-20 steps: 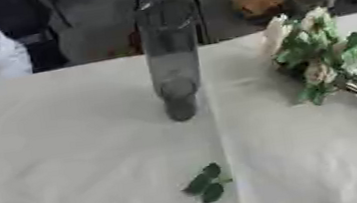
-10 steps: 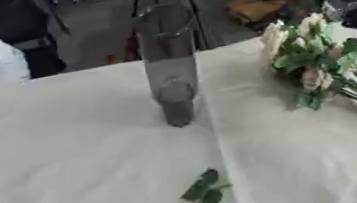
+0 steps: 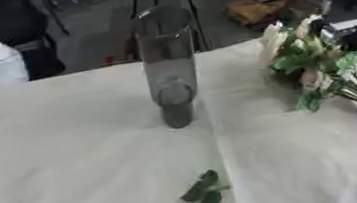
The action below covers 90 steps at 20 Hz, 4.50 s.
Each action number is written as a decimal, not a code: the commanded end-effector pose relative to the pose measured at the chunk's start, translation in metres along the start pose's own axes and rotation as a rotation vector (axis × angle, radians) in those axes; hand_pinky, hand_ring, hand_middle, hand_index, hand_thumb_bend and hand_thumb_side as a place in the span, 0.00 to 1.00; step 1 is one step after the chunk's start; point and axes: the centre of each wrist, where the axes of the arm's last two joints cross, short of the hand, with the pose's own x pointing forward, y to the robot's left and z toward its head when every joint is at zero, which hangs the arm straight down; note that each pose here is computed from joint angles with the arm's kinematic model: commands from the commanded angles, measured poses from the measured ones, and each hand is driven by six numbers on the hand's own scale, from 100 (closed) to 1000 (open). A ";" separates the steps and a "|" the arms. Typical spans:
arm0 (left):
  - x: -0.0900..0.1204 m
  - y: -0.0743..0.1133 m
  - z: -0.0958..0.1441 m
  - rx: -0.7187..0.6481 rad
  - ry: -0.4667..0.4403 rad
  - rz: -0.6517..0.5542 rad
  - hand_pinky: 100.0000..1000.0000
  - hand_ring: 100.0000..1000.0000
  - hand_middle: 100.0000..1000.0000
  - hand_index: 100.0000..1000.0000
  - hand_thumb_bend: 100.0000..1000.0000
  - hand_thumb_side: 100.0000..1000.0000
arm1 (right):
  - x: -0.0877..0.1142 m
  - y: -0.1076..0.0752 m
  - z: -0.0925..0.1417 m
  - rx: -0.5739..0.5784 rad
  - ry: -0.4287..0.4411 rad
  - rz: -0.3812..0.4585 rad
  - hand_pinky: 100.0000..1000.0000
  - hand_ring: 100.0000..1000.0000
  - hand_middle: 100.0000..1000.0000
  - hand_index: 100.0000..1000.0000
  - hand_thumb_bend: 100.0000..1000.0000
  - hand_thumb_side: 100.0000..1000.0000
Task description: Arrange flowers into the vase.
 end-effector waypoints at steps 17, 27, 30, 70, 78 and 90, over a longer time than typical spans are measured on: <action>0.006 0.001 -0.007 0.004 -0.027 0.004 0.85 0.99 0.94 1.00 0.24 1.00 | -0.017 -0.021 0.022 0.205 0.193 -0.049 0.81 0.94 0.89 0.97 0.42 0.52; 0.007 -0.002 -0.008 0.005 -0.031 0.015 0.85 0.99 0.94 1.00 0.24 1.00 | -0.028 0.005 0.012 0.271 0.292 -0.037 0.81 0.94 0.89 0.96 0.39 0.51; 0.007 -0.002 -0.008 0.008 -0.029 0.018 0.85 0.99 0.94 1.00 0.23 1.00 | -0.032 0.012 0.007 0.296 0.306 -0.043 0.81 0.94 0.89 0.96 0.40 0.51; 0.008 -0.010 -0.008 0.013 -0.020 0.052 0.87 0.99 0.94 1.00 0.19 1.00 | -0.058 0.065 -0.024 0.310 0.390 -0.178 0.66 0.72 0.77 0.89 0.41 0.47; 0.008 -0.011 -0.008 0.015 -0.022 0.057 0.87 0.99 0.94 1.00 0.18 1.00 | -0.057 0.070 -0.025 0.324 0.383 -0.198 0.71 0.77 0.76 0.88 0.42 0.44; 0.009 -0.012 -0.008 0.018 -0.018 0.066 0.87 0.99 0.94 1.00 0.17 1.00 | -0.060 0.090 -0.032 0.358 0.390 -0.193 0.71 0.76 0.75 0.85 0.36 0.41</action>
